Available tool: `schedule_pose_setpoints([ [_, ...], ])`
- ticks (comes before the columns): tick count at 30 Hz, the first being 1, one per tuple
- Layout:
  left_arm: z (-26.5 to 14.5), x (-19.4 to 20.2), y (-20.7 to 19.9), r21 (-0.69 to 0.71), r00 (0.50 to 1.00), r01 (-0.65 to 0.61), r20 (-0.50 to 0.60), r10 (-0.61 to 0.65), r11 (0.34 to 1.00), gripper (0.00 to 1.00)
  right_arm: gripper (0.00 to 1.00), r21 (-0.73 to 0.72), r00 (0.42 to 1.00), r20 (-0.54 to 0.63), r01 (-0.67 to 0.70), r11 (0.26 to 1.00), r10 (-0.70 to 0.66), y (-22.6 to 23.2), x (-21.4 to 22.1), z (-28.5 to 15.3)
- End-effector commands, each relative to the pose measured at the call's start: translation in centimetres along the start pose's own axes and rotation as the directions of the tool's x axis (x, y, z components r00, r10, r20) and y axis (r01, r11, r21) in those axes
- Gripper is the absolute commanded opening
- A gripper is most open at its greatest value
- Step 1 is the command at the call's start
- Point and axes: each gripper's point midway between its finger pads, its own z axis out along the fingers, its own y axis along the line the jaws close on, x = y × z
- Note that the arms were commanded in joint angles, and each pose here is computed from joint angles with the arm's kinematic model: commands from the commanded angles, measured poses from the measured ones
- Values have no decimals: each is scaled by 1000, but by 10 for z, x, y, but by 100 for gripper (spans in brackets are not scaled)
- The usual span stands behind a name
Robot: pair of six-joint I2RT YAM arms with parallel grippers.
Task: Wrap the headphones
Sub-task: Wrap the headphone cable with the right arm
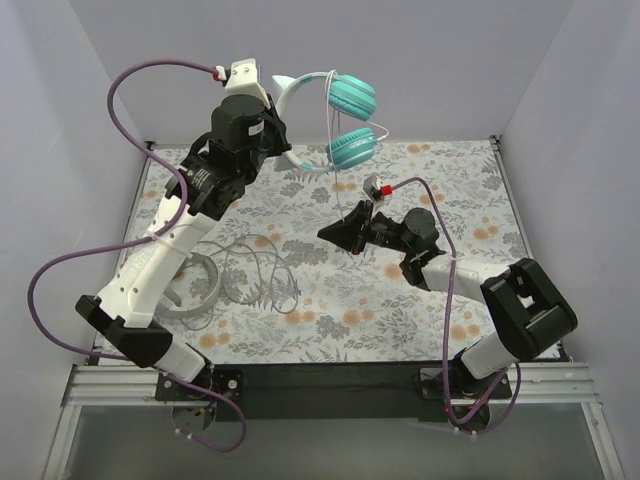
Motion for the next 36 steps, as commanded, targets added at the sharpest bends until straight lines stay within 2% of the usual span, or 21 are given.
schedule_pose_setpoints([
  [1,-11,-45,-6,14,988,65,141,-66,998,0,9,-39,996,71,64,997,-61,21,-15,-2],
  [15,11,-32,6,-78,988,38,151,-25,996,0,9,-61,998,56,37,997,-33,52,9,-19],
  [22,24,-15,13,-124,991,18,134,-2,992,0,4,-9,999,1,37,999,-37,58,21,-26],
  [27,37,2,18,-153,994,3,109,14,988,0,1,26,998,-2,64,998,-64,61,15,-33],
  [31,47,17,23,-189,996,-29,83,45,982,0,1,85,995,-69,74,994,-68,55,17,-35],
  [36,61,43,33,-240,995,-87,30,97,967,0,1,148,980,-147,155,977,-134,49,0,-35],
])
